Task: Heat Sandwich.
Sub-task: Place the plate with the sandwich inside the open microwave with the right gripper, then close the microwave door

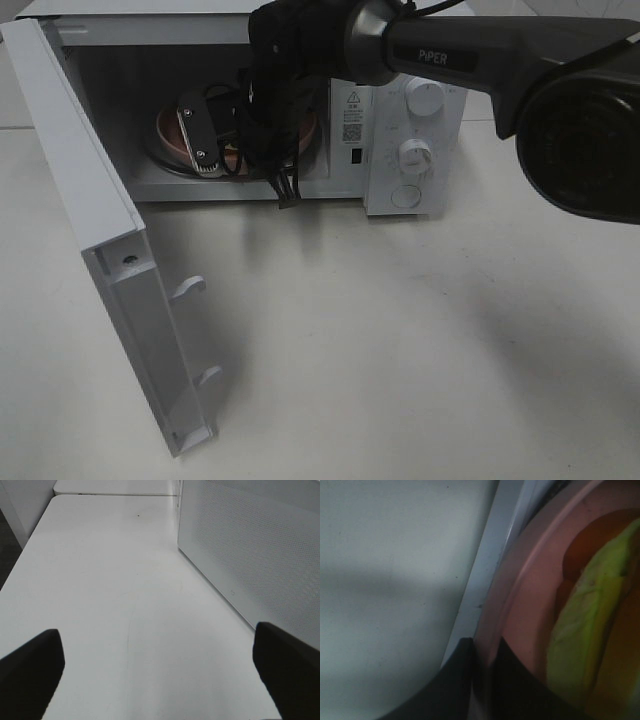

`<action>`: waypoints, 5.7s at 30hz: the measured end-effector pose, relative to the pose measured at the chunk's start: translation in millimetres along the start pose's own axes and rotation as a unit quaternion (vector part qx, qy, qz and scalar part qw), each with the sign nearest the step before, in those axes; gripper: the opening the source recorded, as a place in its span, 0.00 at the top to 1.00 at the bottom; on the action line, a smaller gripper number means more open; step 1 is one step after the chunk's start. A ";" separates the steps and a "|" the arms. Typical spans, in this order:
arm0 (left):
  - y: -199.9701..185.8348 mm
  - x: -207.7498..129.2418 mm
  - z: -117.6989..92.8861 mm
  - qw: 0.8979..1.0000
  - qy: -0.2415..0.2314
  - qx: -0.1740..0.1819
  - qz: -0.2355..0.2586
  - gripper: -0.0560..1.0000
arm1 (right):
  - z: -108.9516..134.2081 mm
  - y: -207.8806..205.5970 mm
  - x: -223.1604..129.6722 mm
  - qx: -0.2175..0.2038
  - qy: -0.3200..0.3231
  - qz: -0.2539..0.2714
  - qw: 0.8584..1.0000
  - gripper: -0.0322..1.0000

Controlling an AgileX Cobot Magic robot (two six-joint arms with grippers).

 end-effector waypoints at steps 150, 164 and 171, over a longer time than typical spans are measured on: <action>0.0 0.0 0.0 1.000 0.000 0.000 0.000 0.04 | 375.0 -356.7 -73.0 -0.130 0.708 0.018 0.694 0.23; 0.0 0.0 0.0 1.000 0.000 0.000 0.000 0.04 | 399.0 -363.4 -72.5 -0.258 0.757 -0.001 0.600 0.23; 0.0 0.0 0.0 1.000 0.000 0.000 0.000 0.04 | 402.4 -365.1 -72.6 -0.312 0.765 -0.004 0.563 0.23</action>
Point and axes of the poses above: a point on each arm's last joint axis where the gripper is mounted, y pointing out along that axis toward the gripper, z along the wrist's bending axis when the last joint is at zero, x = y × z, the point moved 7 cm from there along y, pointing out along that axis toward the gripper, and after that the axes turned 13 degrees about -y, right-handed, at the moved point
